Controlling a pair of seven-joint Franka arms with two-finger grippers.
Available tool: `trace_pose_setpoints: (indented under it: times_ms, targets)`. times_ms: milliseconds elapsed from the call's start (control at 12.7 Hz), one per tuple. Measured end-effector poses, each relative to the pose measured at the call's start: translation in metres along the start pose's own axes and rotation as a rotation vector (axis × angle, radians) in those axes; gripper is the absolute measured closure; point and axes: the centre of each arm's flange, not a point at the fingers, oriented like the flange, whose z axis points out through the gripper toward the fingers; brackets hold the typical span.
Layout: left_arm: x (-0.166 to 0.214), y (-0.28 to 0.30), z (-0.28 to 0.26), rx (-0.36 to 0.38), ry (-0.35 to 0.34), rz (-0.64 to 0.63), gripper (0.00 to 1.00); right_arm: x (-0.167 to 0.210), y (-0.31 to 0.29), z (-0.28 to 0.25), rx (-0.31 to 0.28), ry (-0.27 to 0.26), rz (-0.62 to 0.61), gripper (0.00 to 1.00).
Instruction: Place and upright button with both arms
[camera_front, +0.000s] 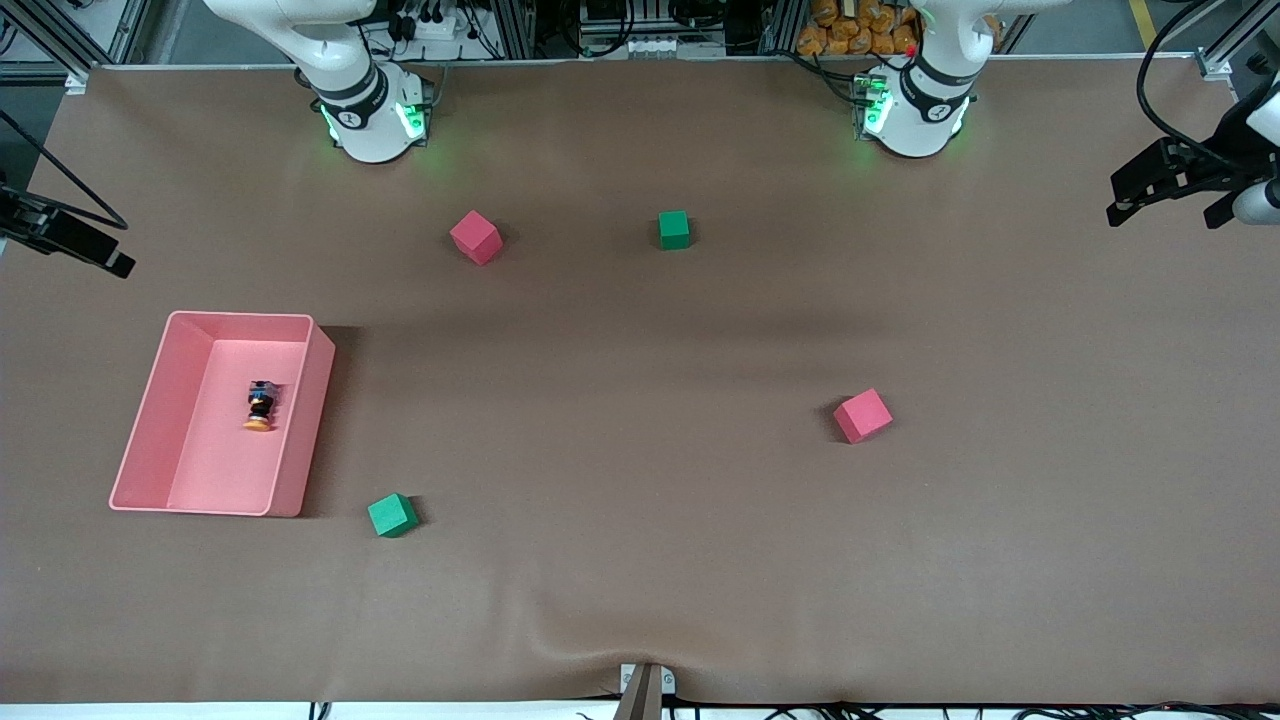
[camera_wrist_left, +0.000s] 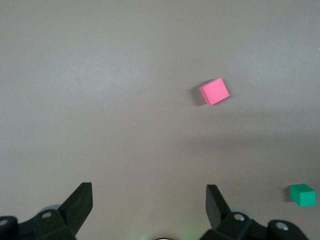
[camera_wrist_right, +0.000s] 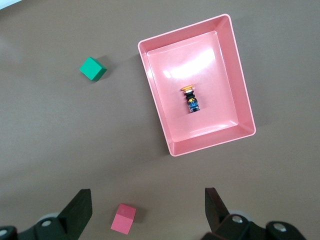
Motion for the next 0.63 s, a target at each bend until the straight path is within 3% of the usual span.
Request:
trace_pose_setpoints:
  times_ms: [473, 631]
  targets:
    - [-0.0023, -0.0001, 0.0011, 0.0, -0.02, 0.0, 0.0, 0.0003, 0.0022, 0.0005, -0.001, -0.004, 0.004, 0.0]
    - [-0.0052, 0.0, 0.0033, 0.0, -0.046, 0.001, 0.0, 0.0008, 0.0083, 0.0061, -0.008, -0.031, 0.015, 0.0]
